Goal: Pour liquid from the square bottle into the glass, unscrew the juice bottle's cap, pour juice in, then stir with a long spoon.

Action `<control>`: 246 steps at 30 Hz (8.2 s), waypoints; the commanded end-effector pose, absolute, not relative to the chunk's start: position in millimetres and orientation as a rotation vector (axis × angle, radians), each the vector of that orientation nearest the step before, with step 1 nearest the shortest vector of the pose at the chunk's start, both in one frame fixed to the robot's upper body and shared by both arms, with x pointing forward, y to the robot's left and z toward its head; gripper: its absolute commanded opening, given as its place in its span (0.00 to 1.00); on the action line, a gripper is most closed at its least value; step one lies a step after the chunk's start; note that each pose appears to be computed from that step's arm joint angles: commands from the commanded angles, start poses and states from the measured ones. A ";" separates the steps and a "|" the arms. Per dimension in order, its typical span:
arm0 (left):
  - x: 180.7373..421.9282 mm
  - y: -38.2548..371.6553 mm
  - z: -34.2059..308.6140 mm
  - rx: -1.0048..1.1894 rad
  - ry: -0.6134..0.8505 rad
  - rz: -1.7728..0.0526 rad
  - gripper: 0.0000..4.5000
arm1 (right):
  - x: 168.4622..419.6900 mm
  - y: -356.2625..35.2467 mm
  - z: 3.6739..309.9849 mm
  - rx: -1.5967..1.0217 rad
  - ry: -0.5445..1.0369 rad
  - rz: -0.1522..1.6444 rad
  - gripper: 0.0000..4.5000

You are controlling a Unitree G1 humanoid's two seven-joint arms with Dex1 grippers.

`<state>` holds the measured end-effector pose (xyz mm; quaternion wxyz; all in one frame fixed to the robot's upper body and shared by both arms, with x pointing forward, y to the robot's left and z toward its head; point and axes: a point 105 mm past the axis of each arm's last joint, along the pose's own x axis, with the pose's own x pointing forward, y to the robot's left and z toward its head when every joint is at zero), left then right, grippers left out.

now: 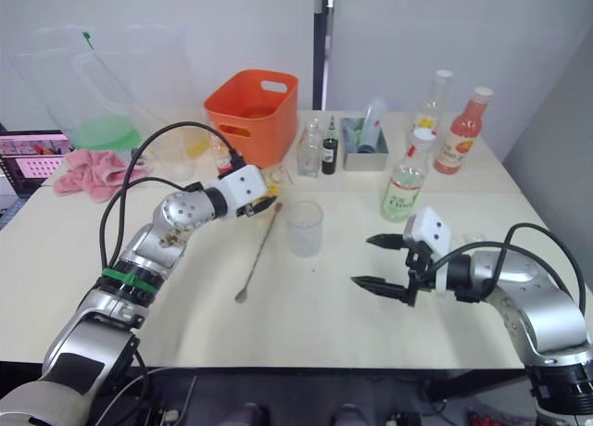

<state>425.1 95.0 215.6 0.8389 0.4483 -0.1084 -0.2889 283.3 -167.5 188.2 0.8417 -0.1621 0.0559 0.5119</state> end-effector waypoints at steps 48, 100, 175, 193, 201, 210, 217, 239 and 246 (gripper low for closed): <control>403.9 49.6 264.0 1.609 -0.846 -0.431 0.62 | 282.1 -165.7 202.8 -0.328 0.068 0.964 0.99; 404.6 51.3 265.5 1.656 -0.903 -0.363 0.62 | 288.8 -166.8 199.2 -0.336 0.065 0.957 0.99; 357.7 184.6 306.7 0.235 -0.302 -0.500 0.99 | 301.9 -144.5 213.8 -0.284 0.033 1.104 1.00; 302.7 255.7 163.9 0.362 0.095 -0.609 0.99 | 291.9 -225.7 155.2 -0.122 0.054 0.783 1.00; 295.6 272.4 150.0 0.299 0.093 -0.615 0.99 | 276.9 -289.7 111.6 -0.065 0.086 0.496 1.00; 295.3 220.3 199.0 0.201 -0.054 -0.856 0.99 | 258.5 -307.0 109.3 -0.075 0.008 0.326 1.00; 293.1 205.0 218.9 0.170 -0.142 -0.945 0.99 | 249.5 -301.7 117.9 -0.074 -0.041 0.287 1.00; 235.5 208.2 188.4 -0.063 -0.268 -0.766 0.99 | 371.9 -266.9 210.4 -0.147 -0.260 0.419 1.00; 225.9 200.5 178.0 -0.029 -0.289 -0.754 0.99 | 411.4 -249.7 231.5 -0.112 -0.270 0.427 1.00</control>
